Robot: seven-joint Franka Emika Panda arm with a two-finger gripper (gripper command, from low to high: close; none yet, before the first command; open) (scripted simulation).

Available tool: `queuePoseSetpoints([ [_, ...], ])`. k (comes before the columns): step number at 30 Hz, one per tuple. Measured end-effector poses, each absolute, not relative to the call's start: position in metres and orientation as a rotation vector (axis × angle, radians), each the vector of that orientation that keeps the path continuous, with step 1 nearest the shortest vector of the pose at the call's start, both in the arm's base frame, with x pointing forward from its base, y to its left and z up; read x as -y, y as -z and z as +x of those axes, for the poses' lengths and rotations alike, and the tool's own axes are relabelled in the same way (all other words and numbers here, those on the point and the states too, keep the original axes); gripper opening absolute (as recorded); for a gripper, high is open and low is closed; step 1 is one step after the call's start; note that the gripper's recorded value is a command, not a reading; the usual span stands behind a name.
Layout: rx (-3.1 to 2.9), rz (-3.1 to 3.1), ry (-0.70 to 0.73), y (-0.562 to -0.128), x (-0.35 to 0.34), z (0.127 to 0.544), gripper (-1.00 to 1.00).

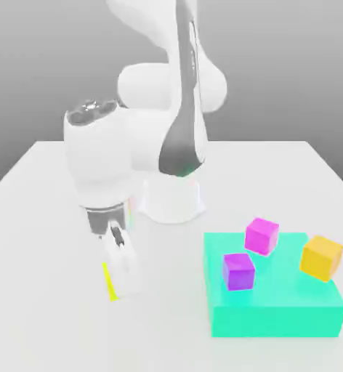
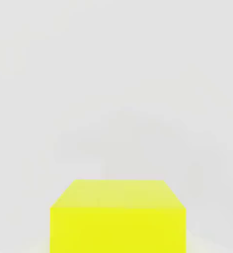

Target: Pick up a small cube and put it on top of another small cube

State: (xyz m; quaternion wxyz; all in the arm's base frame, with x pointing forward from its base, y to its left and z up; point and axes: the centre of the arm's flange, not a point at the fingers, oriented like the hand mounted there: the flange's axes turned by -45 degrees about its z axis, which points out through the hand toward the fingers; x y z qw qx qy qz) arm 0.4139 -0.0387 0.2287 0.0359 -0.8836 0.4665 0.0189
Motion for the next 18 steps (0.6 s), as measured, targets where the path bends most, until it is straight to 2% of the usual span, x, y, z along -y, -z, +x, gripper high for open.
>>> queuePoseSetpoints([
  [4,-0.944,-2.909,-0.058,-0.249,-0.036,0.421,-1.0],
  [9,-0.314,-3.048,-0.044,-0.276,-0.125,0.409,-1.0],
  [18,0.805,-3.025,-0.005,-0.317,-0.264,0.344,-1.0],
])
